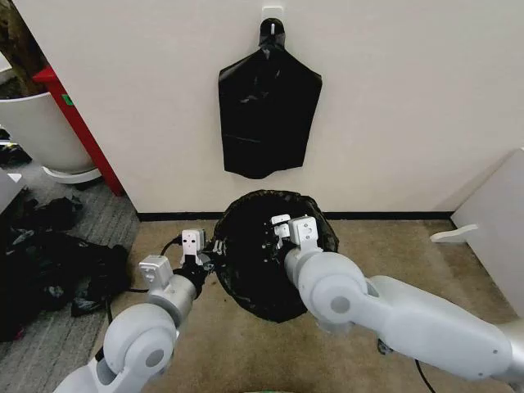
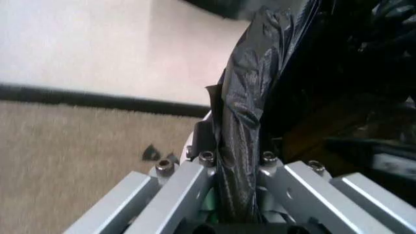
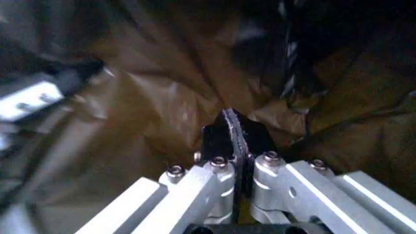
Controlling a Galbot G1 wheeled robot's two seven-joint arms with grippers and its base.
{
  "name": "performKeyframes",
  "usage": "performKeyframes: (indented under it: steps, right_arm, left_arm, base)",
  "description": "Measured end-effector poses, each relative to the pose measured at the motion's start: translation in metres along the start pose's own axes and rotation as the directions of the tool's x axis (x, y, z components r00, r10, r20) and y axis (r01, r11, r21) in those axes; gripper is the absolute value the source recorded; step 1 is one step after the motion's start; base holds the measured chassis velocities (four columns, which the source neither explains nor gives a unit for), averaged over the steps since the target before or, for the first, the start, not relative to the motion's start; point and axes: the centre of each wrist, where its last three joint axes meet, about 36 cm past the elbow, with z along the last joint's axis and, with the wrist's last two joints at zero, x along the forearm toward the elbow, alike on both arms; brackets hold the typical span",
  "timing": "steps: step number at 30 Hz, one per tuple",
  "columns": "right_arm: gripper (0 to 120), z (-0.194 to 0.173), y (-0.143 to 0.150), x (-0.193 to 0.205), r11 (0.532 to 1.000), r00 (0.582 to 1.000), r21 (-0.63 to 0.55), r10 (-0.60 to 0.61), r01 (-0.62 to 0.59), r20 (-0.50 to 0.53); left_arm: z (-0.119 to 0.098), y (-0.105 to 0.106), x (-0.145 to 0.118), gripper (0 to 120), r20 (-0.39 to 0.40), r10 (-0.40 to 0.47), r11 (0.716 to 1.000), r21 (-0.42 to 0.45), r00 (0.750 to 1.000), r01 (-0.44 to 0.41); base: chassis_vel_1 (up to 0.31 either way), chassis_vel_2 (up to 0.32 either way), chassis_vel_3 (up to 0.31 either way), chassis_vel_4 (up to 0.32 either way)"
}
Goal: Place the garbage bag over the trash bin.
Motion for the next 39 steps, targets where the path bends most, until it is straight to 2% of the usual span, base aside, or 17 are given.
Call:
performKeyframes:
  steps: [7, 12, 13, 15, 18, 19, 21, 24, 26, 27, 29, 31, 33, 35, 39]
  right_arm:
    - [0, -0.002, -0.009, 0.026, 0.994, 0.991, -0.023, -0.109, 0.111, 0.074]
    - [0, 0.001, -0.029, 0.052, 0.980, 0.962, -0.038, -0.185, 0.196, 0.202]
    - [0, 0.001, -0.029, 0.052, 0.980, 0.962, -0.038, -0.185, 0.196, 0.202]
    - [0, -0.003, -0.042, 0.056, 0.975, 0.936, -0.004, -0.212, 0.222, 0.281]
    - [0, -0.006, -0.058, 0.060, 0.983, 0.909, 0.049, -0.183, 0.178, 0.374]
    - [5, -0.006, -0.061, 0.061, 0.986, 0.904, 0.054, -0.166, 0.158, 0.393]
    - [7, -0.006, -0.062, 0.062, 0.987, 0.904, 0.055, -0.162, 0.153, 0.396]
    - [22, -0.001, -0.068, 0.064, 0.994, 0.893, 0.065, -0.111, 0.092, 0.435]
    - [30, 0.017, -0.078, 0.062, 0.997, 0.866, 0.064, -0.066, 0.039, 0.496]
    - [30, 0.017, -0.078, 0.062, 0.997, 0.866, 0.064, -0.066, 0.039, 0.496]
    - [38, 0.033, -0.092, 0.056, 0.998, 0.839, 0.060, -0.055, 0.027, 0.541]
    - [48, 0.046, -0.106, 0.053, 0.998, 0.810, 0.063, -0.025, -0.015, 0.586]
    - [48, 0.048, -0.108, 0.053, 0.998, 0.806, 0.062, -0.017, -0.025, 0.591]
    - [59, 0.061, -0.121, 0.054, 0.995, 0.785, 0.035, 0.050, -0.091, 0.618]
    - [77, 0.078, -0.125, 0.058, 0.990, 0.769, -0.014, 0.120, -0.143, 0.628]
  left_arm:
    - [0.001, 0.007, -0.010, 1, -0.086, -0.071, 0.995, 0.064, 0.994, 0.077]
    - [0.007, 0.014, -0.017, 1, -0.148, -0.102, 0.987, 0.107, 0.984, 0.118]
    - [0.007, 0.014, -0.017, 1, -0.148, -0.102, 0.987, 0.107, 0.984, 0.118]
    - [0.011, 0.014, -0.016, 1, -0.169, -0.104, 0.984, 0.129, 0.980, 0.126]
    - [0.014, 0.016, -0.019, 1, -0.197, -0.100, 0.976, 0.171, 0.975, 0.135]
    - [0.015, 0.016, -0.021, 1, -0.205, -0.101, 0.973, 0.184, 0.973, 0.140]
    - [0.016, 0.016, -0.021, 1, -0.208, -0.102, 0.972, 0.187, 0.973, 0.142]
    - [0.019, 0.020, -0.027, 1, -0.228, -0.122, 0.963, 0.210, 0.966, 0.171]
    - [0.018, 0.021, -0.034, 1, -0.259, -0.140, 0.947, 0.248, 0.956, 0.206]
    - [0.018, 0.021, -0.034, 1, -0.259, -0.140, 0.947, 0.248, 0.956, 0.206]
    - [0.019, 0.022, -0.036, 1, -0.274, -0.144, 0.942, 0.255, 0.951, 0.217]
    - [0.022, 0.023, -0.037, 1, -0.285, -0.146, 0.941, 0.256, 0.947, 0.222]
    - [0.023, 0.024, -0.037, 1, -0.287, -0.145, 0.941, 0.256, 0.947, 0.222]
    - [0.028, 0.024, -0.038, 1, -0.298, -0.144, 0.943, 0.247, 0.944, 0.222]
    - [0.032, 0.022, -0.038, 1, -0.310, -0.153, 0.951, 0.213, 0.938, 0.226]
  base:
    - [0.000, 0.000, 0.000, 0.000]
    - [0.000, 0.000, 0.000, 0.000]
    - [0.000, 0.000, 0.000, 0.000]
    - [0.000, 0.000, 0.000, 0.000]
    - [0.000, 0.000, 0.000, 0.000]
    - [0.000, 0.000, 0.000, 0.000]
    - [0.000, 0.000, 0.000, 0.000]
    - [0.000, 0.000, 0.000, 0.000]
    - [0.000, 0.000, 0.000, 0.000]
    - [0.000, 0.000, 0.000, 0.000]
    - [0.000, 0.000, 0.000, 0.000]
    - [0.000, 0.000, 0.000, 0.000]
    - [0.000, 0.000, 0.000, 0.000]
    - [0.000, 0.000, 0.000, 0.000]
    - [0.000, 0.000, 0.000, 0.000]
